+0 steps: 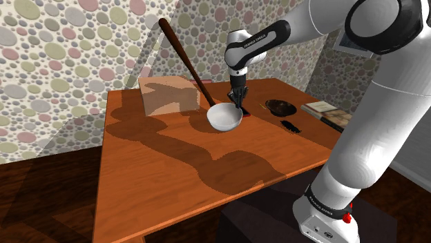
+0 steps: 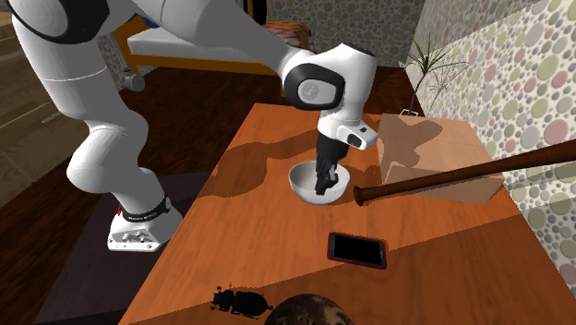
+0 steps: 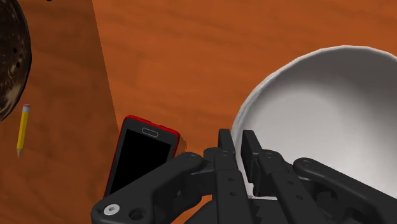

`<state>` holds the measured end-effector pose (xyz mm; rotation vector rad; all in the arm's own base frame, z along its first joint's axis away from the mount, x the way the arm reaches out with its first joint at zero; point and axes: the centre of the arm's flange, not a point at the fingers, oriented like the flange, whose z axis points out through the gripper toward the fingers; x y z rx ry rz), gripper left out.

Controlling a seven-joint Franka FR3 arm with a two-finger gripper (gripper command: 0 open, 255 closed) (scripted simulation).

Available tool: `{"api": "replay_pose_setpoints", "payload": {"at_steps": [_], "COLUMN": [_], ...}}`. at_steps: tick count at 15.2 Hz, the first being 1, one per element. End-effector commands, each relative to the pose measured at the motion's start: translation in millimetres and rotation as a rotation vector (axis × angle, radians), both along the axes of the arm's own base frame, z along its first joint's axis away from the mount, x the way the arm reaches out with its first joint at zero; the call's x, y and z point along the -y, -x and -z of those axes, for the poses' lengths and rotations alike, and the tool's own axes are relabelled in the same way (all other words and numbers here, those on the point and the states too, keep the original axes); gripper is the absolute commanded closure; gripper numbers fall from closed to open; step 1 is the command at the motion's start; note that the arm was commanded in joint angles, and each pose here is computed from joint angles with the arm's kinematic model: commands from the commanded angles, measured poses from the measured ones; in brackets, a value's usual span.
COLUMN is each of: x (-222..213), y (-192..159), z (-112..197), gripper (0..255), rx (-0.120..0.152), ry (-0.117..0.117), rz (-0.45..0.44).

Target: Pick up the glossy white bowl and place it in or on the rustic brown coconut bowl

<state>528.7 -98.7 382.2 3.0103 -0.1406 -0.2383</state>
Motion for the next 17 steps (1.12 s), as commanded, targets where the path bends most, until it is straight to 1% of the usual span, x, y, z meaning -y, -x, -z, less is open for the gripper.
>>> {"api": "replay_pose_setpoints", "payload": {"at_steps": [1, 16, 17], "x": [-0.3, -0.3, 12.3], "y": [-0.5, -0.5, 3.1], "z": [-11.2, -90.4, -92.0], "gripper": [255, 255, 255], "rx": [0.0, 0.0, 0.0], "ry": [0.0, 0.0, 0.0], "rz": [0.0, 0.0, 0.0]}}
